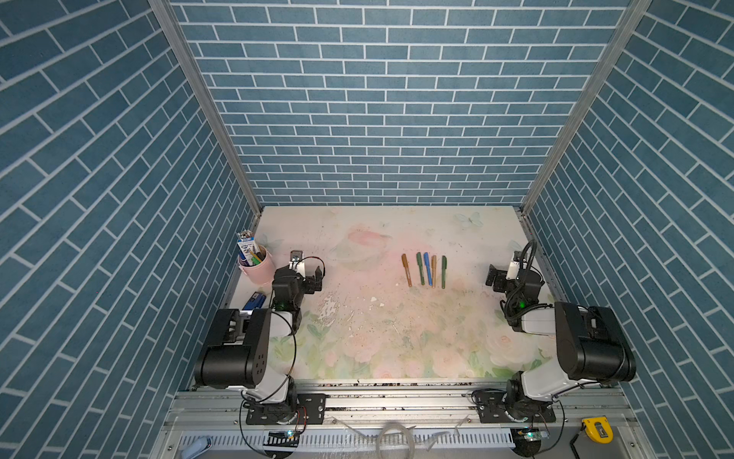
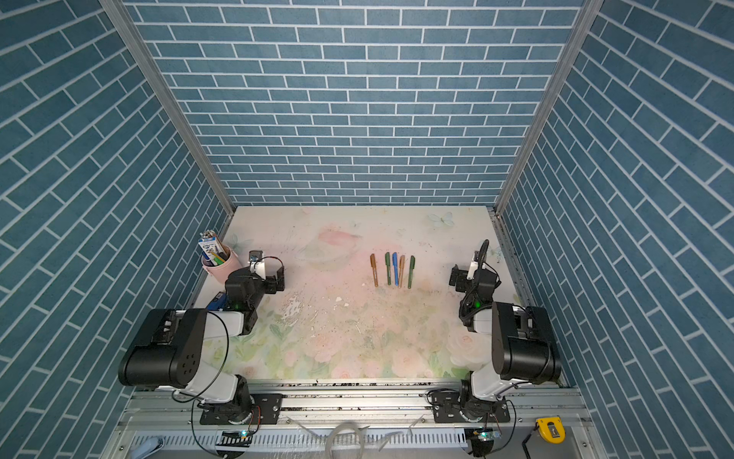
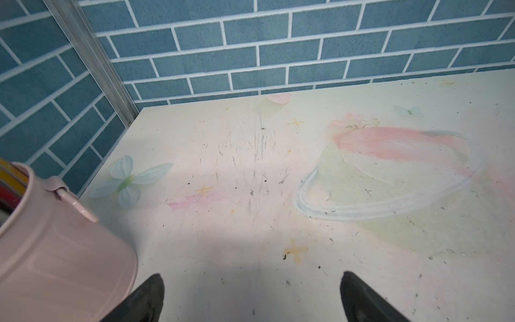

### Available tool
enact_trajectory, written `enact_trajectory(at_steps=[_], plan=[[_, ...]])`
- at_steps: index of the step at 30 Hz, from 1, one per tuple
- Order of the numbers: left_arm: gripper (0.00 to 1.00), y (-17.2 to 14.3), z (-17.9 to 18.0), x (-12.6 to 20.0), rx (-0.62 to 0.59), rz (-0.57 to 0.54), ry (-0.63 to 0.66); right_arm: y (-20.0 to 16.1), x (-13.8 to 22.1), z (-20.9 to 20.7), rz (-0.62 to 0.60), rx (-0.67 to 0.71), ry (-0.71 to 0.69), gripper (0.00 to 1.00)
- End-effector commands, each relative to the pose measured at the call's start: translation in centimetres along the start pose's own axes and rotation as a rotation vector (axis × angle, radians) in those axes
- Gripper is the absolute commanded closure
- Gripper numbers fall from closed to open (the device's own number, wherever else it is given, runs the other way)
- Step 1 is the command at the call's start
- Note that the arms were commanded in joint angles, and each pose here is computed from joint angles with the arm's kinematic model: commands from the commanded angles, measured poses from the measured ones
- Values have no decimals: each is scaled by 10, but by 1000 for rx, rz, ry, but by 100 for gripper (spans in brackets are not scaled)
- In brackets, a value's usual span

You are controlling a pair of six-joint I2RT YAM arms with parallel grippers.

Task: Insert pens into pen caps
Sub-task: Reset both arms

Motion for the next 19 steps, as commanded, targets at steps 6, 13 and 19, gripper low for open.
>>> enact_trajectory(at_steps=[6,13,19], plan=[[0,-2,0,-1,8,9,-8,-4,3,1,9,-17,10,1],[0,-2,0,-1,8,10,-8,-4,2,2,12,-15,10,1],[0,-2,0,-1,6,10,-6,-5,2,2,14,-14,10,1]])
Point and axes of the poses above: each gripper's point midway between its finger pads, its own x axis back along the fingers, its own z axis along the line the jaws close on, y = z × x, the point moved 2 cm from there along x, back along the fingers, and after that the axes turned 13 degrees about -x, right-handed, at the moved point
